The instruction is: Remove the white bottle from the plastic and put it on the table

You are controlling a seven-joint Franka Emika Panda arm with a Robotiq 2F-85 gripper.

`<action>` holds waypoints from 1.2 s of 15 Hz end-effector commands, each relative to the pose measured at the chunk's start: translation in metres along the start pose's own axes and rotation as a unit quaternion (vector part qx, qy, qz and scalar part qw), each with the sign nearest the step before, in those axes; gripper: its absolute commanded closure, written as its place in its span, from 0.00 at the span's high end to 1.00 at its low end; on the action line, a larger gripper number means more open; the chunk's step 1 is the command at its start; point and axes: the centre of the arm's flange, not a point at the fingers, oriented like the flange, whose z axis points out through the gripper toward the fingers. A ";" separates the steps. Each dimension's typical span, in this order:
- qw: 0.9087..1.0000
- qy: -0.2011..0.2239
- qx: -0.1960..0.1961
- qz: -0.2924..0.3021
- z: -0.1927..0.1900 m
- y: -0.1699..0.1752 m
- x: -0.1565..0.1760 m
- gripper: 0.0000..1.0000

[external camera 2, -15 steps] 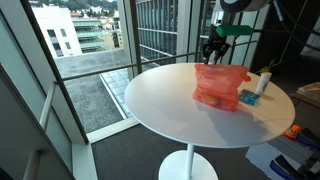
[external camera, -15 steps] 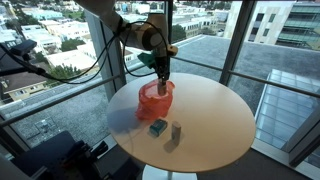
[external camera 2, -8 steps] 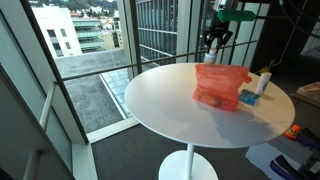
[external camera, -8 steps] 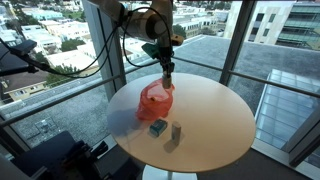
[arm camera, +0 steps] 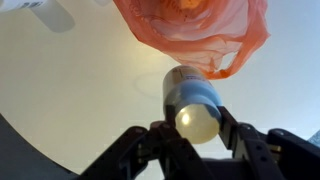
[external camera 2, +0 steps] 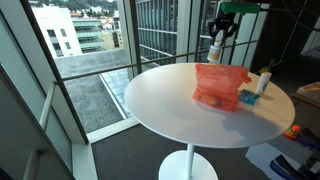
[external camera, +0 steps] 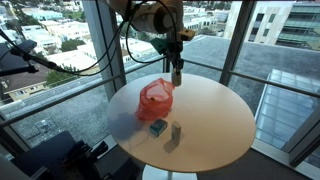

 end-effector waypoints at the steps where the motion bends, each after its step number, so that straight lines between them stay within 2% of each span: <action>1: 0.999 0.001 -0.010 0.035 -0.009 0.018 0.011 0.19; 8: 0.996 -0.005 -0.024 0.084 0.014 0.067 0.019 0.19; 13: 0.995 -0.025 -0.031 0.091 0.044 0.091 0.006 0.19; 18: 0.996 -0.023 -0.035 0.084 0.075 0.101 -0.011 0.19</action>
